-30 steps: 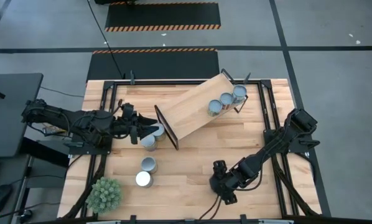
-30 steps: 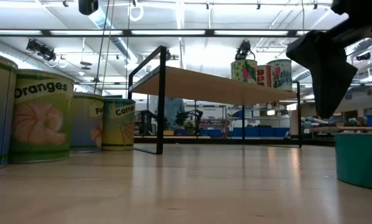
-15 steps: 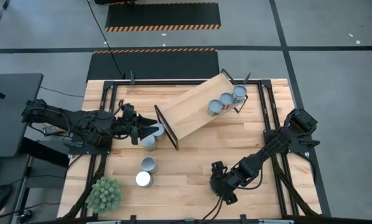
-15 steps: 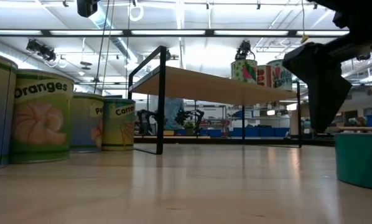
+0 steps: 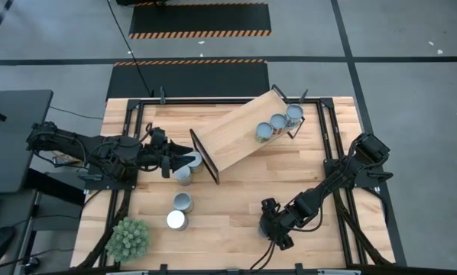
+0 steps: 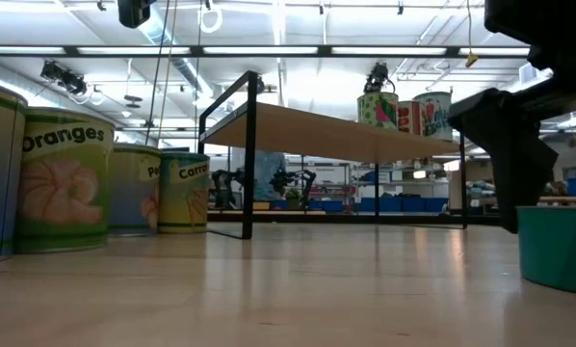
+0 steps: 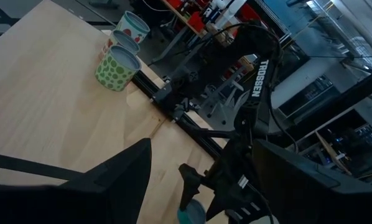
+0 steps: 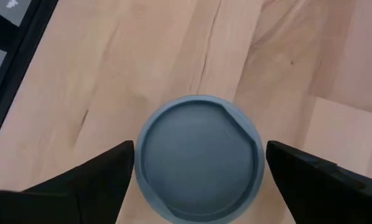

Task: Pick and place cans onto a shelf
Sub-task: Put the canned tuna on the shelf

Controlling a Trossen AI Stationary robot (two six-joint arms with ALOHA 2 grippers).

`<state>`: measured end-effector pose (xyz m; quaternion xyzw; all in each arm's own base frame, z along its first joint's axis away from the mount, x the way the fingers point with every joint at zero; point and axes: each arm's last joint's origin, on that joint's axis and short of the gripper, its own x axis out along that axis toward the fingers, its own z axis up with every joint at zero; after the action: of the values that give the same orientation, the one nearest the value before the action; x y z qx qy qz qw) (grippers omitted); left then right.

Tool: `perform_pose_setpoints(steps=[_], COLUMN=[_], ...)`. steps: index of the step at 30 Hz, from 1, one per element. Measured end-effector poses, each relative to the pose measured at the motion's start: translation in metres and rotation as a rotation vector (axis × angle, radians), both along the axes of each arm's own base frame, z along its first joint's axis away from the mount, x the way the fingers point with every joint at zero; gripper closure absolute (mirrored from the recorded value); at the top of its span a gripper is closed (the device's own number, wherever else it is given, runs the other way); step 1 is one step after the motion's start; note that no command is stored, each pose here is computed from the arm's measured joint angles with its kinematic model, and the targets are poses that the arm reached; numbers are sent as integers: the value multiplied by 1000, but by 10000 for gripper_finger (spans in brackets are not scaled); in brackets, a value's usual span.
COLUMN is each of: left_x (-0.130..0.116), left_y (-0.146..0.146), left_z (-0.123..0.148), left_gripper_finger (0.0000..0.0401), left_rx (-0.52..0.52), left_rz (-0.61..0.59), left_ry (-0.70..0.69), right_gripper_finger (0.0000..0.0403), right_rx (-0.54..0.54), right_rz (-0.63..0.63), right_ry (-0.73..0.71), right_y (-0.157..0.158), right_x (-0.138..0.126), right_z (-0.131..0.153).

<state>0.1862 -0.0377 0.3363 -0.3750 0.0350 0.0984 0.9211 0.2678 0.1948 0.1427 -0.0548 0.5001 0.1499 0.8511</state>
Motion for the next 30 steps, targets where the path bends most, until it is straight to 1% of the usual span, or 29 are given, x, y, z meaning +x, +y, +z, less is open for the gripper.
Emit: perform_pose_setpoints(steps=[4, 9, 12, 15, 19, 23, 26, 30], left_x=[0, 0, 0, 0, -1, -1, -1, -1], left_y=[0, 0, 0, 1, 1, 1, 1, 1], left_z=[-1, -1, -1, -1, -1, 0, 0, 0], left_gripper_finger=[115, 115, 115, 115, 115, 115, 115, 115], left_rx=[3, 29, 40, 51, 79, 88, 125, 140], left_rz=[1, 7, 7, 30, 27, 25, 20, 18], left_ry=[10, 13, 15, 15, 18, 18, 24, 27], right_gripper_finger=[55, 101, 121, 124, 123, 123, 123, 123], right_rx=[-17, -15, -13, -11, -22, -60, -86, -98], right_rz=[-15, -34, -43, -55, -51, -56, -45, -49], right_ry=[-12, -14, -14, -13, 1, 32, 39, 30], right_y=[-3, -8, -11, -14, -20, -29, -36, -49], right_x=[2, 6, 8, 11, 18, 26, 33, 41], right_z=[0, 0, 1, 2, 7, 17, 25, 38])
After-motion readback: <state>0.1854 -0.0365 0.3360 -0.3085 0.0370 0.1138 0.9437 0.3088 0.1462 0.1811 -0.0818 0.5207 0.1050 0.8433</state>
